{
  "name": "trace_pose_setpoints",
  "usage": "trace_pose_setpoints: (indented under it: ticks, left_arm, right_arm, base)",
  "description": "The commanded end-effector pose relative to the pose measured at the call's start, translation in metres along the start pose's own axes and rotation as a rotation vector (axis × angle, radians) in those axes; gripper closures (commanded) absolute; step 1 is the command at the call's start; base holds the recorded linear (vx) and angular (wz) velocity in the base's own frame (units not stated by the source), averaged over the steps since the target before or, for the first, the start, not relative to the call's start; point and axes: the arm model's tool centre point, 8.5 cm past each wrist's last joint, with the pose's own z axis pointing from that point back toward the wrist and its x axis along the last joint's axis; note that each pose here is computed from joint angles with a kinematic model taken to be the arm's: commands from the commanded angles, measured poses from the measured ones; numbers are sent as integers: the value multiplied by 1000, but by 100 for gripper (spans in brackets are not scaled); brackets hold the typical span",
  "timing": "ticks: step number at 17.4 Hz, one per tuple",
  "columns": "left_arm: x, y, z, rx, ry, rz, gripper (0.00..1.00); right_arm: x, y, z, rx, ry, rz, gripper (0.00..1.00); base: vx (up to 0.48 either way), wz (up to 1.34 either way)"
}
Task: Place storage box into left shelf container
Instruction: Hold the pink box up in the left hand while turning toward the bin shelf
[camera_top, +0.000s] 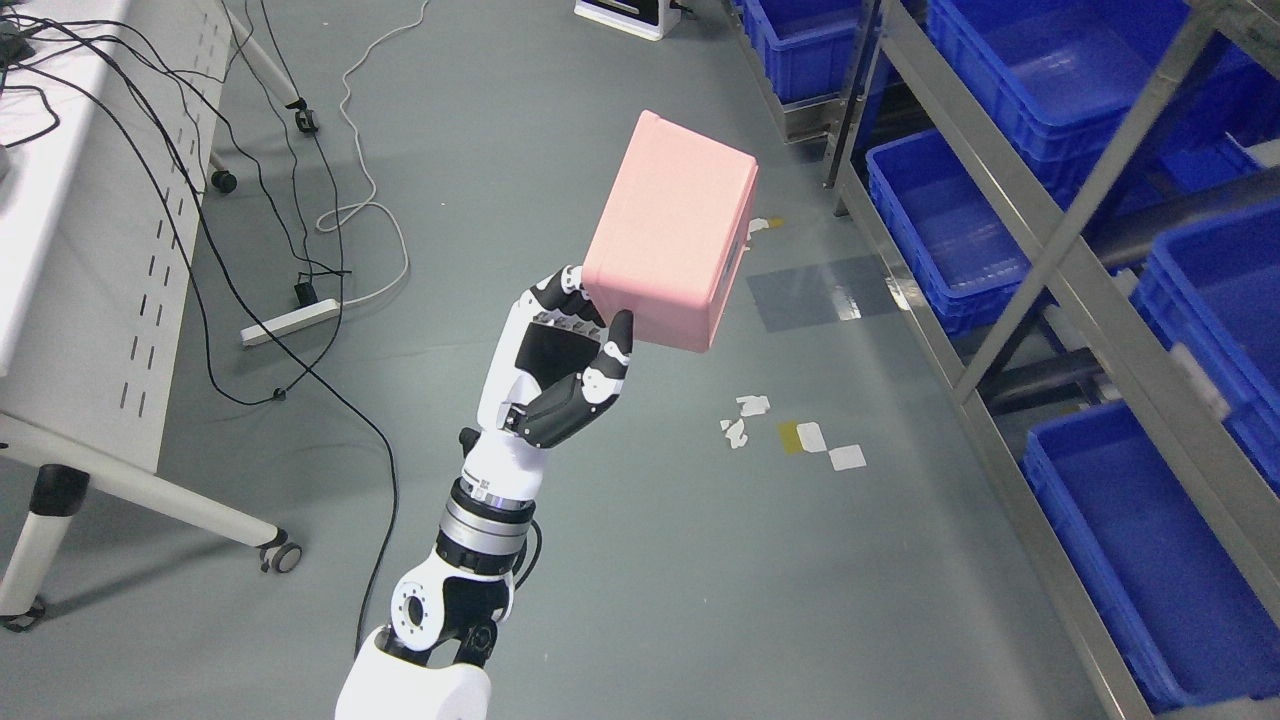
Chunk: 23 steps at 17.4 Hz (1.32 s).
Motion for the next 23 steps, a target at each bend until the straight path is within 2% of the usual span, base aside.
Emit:
trace_pose_setpoints:
  ticks: [1,15,23]
  left_arm:
    - [5,5,15,23,6,-13,99]
    - [-12,-3,41,50,73,24,98]
    - [-23,-10,65,65,132,49,99]
  right_arm:
    - [0,-11,-1,-18,-9,-4,0]
    - [0,-11,-1,-18,-9,-4,0]
    - [0,-11,-1,-18,-9,-4,0]
  base:
    - [365,245]
    - [454,228]
    - [546,144]
